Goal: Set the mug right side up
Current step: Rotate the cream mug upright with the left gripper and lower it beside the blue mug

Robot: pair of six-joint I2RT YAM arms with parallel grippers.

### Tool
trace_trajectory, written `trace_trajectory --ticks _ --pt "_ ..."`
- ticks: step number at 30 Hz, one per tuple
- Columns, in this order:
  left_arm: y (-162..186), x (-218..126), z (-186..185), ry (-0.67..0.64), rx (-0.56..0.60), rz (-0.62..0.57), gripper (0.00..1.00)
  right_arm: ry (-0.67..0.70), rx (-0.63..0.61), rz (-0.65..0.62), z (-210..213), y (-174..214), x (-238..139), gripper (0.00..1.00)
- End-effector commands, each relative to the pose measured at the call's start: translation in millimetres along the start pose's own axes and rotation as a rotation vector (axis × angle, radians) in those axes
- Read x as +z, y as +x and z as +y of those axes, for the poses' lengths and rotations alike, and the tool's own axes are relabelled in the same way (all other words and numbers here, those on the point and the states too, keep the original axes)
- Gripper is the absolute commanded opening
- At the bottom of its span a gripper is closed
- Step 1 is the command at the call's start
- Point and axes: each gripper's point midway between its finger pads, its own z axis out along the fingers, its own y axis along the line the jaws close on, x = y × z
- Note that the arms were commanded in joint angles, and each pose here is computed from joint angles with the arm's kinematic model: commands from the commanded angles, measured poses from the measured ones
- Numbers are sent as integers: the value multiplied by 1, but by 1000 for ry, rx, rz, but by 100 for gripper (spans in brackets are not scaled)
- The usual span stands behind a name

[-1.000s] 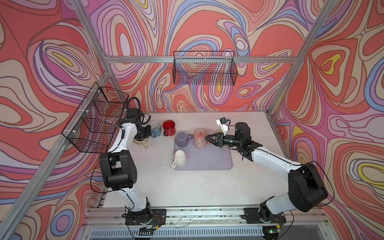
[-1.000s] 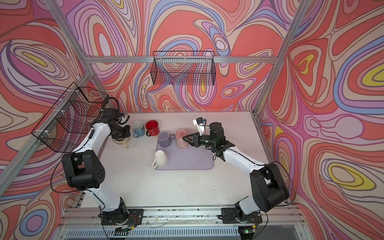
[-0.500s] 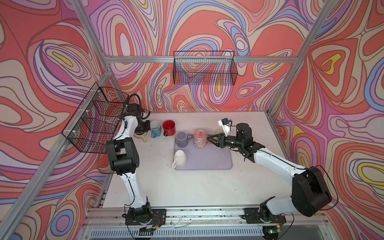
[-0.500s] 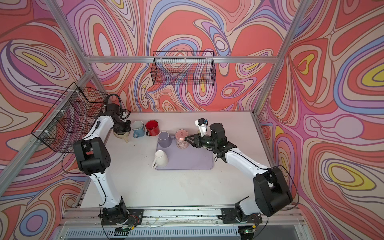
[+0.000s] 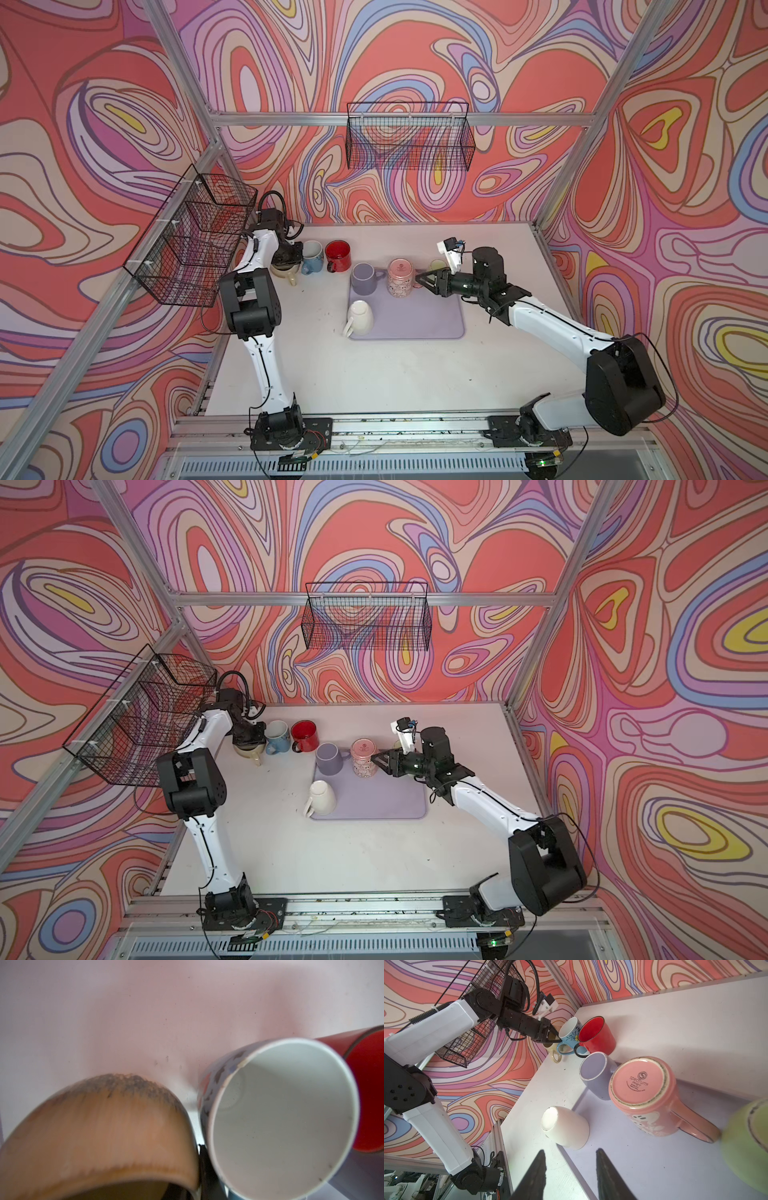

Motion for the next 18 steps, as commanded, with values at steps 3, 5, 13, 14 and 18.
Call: trace_trajectory --ticks 3,5,13,14,18 --pt "-13 -5 3 11 23 -29 4 12 -14 -11 1 -4 -3 41" --pt "-12 -3 4 9 21 -27 7 14 -11 -11 0 -4 -3 41" --pt "-15 -4 7 6 19 -36 17 29 -7 -5 -3 -2 -3 41" --pt "-15 -4 7 7 18 -36 18 30 -7 -4 -3 -1 -3 41" --pt "-15 -4 9 6 20 -34 21 36 -3 -3 -4 -1 -3 41"
